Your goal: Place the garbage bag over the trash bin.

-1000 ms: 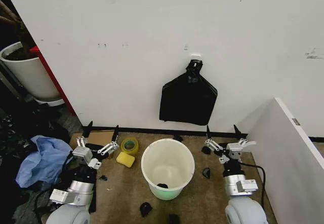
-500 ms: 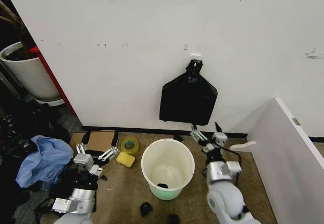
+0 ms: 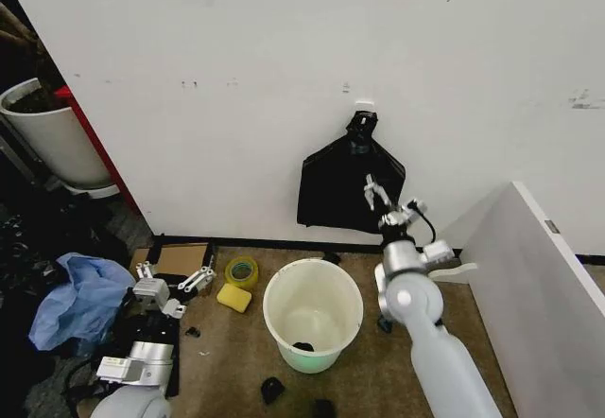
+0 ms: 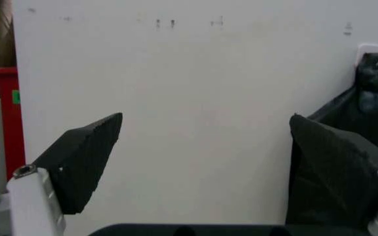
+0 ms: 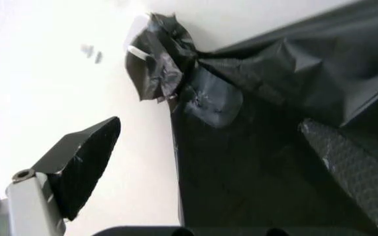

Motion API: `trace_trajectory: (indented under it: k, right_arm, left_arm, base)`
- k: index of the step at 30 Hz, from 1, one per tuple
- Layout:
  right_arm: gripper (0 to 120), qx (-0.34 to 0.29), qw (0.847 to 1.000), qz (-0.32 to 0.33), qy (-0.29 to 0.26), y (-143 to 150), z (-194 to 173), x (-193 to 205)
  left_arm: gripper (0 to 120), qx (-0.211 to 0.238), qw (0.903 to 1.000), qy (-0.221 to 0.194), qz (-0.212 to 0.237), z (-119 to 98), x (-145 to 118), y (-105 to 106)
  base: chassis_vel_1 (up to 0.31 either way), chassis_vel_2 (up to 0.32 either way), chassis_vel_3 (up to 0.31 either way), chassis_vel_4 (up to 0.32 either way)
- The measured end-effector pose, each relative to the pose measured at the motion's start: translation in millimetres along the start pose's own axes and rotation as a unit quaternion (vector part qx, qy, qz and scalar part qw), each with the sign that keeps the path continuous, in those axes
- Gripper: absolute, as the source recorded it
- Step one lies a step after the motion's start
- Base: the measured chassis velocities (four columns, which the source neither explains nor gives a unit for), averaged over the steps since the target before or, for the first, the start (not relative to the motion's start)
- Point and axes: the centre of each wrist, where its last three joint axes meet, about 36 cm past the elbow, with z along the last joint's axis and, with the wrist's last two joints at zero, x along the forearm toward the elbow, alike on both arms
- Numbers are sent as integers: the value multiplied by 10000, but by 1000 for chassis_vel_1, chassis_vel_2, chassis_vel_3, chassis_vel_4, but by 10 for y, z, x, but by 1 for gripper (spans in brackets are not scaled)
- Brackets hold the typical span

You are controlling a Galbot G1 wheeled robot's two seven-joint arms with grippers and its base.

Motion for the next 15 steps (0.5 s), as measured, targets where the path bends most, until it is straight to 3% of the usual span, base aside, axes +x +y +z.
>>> trace_trajectory:
  k: [15]
  right_arm:
    - [99, -215, 9995, -220, 30, 66, 160, -644]
  left_arm:
    - [100, 12, 9999, 32, -120, -1, -16, 4]
  base:
    - [0, 0, 0, 0]
